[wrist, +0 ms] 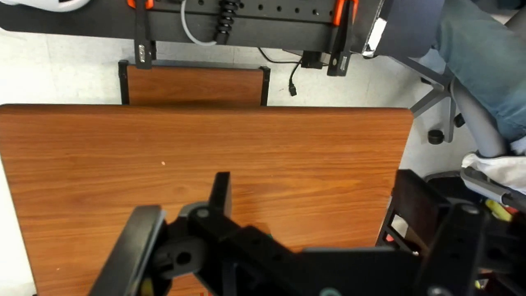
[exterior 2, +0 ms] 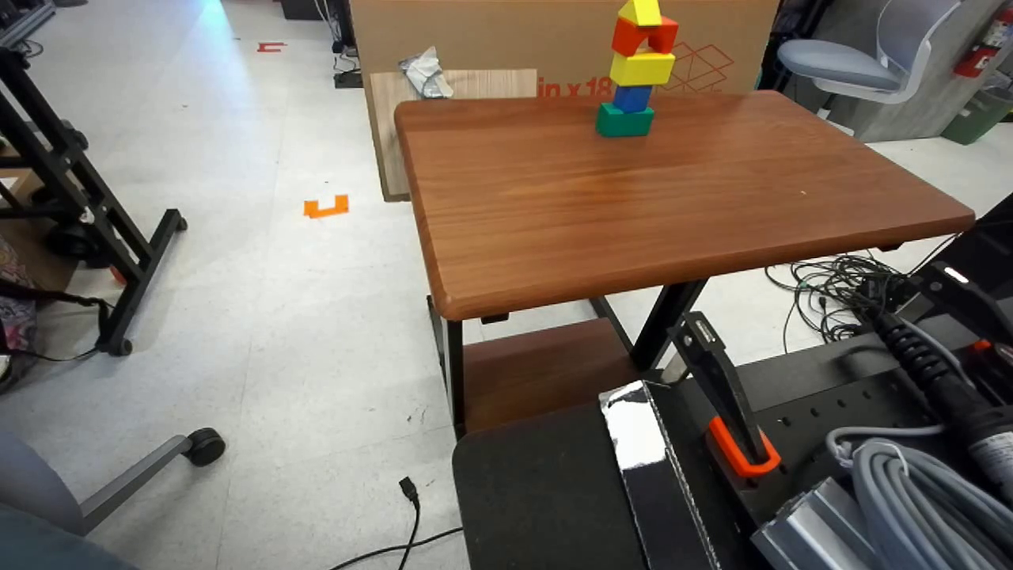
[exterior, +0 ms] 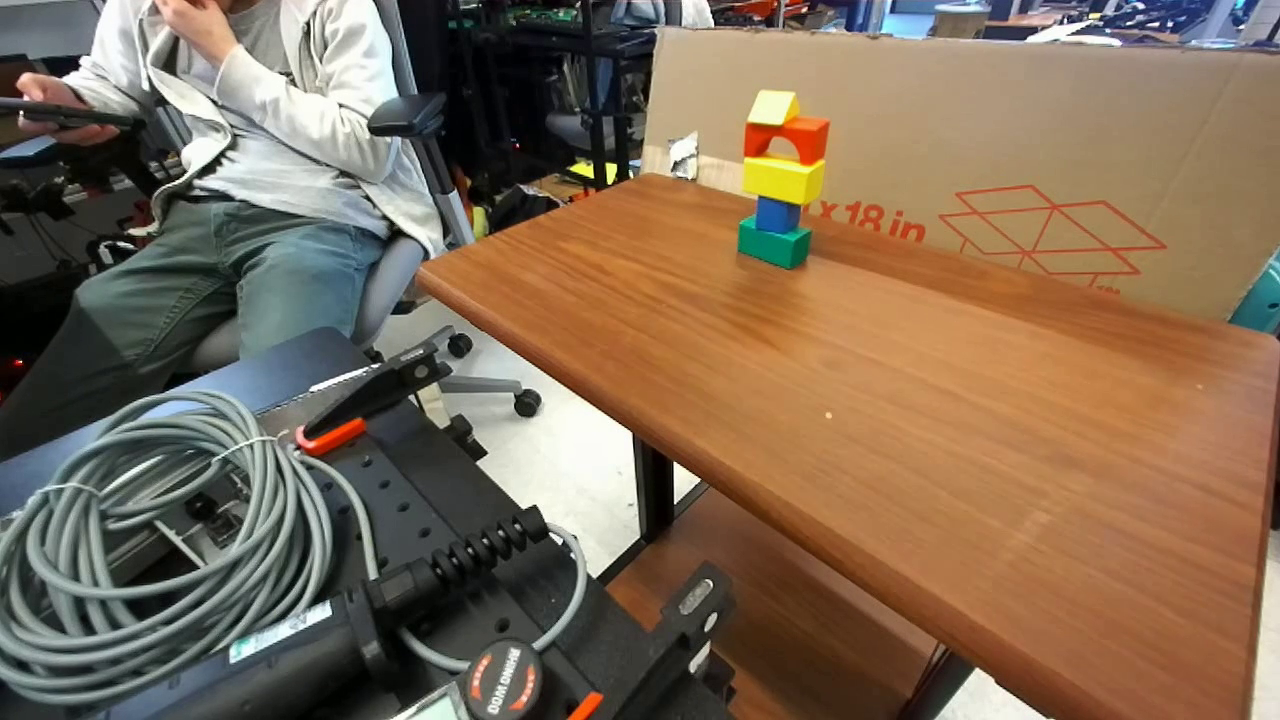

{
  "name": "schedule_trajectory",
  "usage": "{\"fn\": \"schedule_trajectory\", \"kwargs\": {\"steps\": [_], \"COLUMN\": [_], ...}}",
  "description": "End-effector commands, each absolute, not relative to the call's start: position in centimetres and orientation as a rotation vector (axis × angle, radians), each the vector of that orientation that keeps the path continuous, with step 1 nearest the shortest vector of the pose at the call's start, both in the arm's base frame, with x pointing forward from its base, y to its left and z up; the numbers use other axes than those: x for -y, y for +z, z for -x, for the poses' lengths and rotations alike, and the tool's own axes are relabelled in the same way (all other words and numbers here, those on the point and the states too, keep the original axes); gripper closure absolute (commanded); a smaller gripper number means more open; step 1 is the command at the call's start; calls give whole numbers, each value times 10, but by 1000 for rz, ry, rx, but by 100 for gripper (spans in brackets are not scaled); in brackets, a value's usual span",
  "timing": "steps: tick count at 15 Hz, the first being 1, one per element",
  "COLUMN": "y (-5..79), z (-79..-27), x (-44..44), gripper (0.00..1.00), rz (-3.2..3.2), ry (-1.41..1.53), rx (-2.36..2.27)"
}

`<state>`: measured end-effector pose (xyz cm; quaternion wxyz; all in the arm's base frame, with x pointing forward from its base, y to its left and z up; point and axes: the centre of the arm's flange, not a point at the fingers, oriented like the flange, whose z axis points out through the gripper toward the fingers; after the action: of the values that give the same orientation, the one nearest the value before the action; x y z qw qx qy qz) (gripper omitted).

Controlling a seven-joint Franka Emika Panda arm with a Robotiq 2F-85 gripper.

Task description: Remove the yellow block from the top of the stack and put it on the table.

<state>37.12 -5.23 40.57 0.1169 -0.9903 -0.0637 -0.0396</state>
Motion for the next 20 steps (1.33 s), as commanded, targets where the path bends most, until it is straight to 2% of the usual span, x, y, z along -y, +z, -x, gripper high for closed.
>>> {"fn": "schedule_trajectory", "kwargs": {"steps": [1,11,20], "y": [403,375,348], "z": [-449,-581,-634], "x": [25,-42,-55], "gripper": [0,0,0], "rz": [2924,3037,3156], "ry": [-95,-98,-81], "rx": [94,-206,-149]}}
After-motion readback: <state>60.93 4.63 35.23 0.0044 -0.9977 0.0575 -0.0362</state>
